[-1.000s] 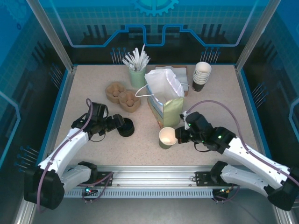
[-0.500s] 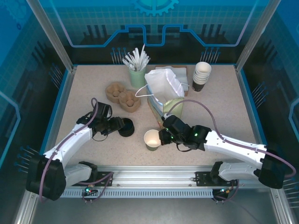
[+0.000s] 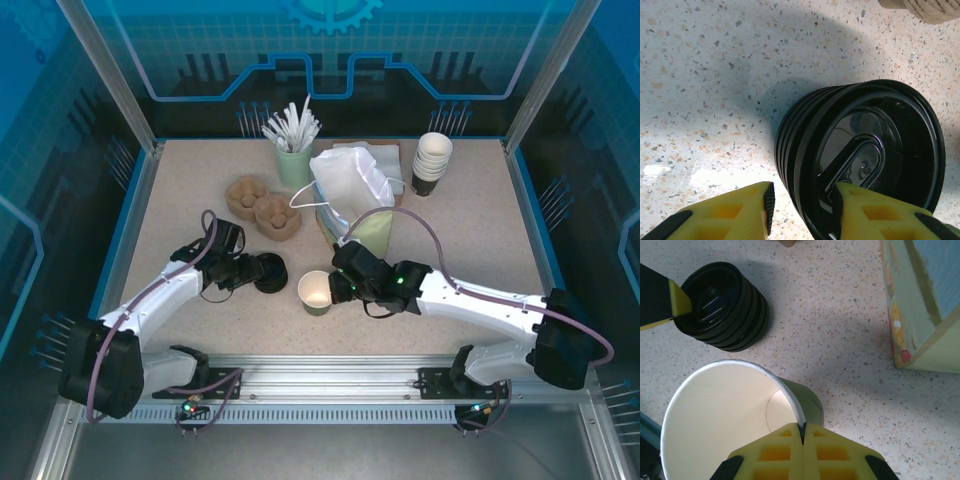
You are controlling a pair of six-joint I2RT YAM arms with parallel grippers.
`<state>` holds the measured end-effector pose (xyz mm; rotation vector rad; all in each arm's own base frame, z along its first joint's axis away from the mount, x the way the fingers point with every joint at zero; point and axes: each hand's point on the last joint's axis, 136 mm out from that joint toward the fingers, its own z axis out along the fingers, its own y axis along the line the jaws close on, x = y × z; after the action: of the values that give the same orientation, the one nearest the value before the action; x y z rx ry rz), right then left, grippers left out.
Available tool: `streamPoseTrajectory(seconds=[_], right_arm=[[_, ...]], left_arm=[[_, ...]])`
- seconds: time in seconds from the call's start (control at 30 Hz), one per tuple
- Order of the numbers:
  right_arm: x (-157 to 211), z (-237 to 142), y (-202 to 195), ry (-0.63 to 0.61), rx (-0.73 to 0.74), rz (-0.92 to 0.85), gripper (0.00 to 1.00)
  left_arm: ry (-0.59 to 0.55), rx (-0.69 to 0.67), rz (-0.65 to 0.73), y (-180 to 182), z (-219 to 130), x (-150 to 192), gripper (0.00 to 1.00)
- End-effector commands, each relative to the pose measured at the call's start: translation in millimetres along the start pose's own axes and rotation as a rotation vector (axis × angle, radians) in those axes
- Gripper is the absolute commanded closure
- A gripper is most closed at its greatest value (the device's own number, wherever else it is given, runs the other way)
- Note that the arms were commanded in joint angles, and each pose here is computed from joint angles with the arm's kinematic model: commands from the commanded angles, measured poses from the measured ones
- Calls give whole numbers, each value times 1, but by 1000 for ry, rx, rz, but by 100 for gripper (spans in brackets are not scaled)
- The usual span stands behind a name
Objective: Pack the takeout coffee
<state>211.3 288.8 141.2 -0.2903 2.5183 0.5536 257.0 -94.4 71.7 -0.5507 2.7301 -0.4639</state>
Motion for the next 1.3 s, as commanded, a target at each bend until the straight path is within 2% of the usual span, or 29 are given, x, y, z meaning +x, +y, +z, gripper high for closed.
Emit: streamPoseTrajectory(seconds=[0.0, 0.67, 1.03, 1.27], right_arm=[[-13, 0, 10, -34, -2, 15, 100], [-20, 21, 8, -6, 23, 23, 100], [-19, 29, 10, 13, 24, 28, 88], [-21, 25, 12, 15, 18, 21, 71]], left_arm=[[-28, 5, 26, -9, -6, -10, 63], [-21, -3, 29, -12, -4, -14, 70], [-14, -7, 30, -12, -2, -14, 73], [-13, -12, 32, -12, -2, -16, 74]])
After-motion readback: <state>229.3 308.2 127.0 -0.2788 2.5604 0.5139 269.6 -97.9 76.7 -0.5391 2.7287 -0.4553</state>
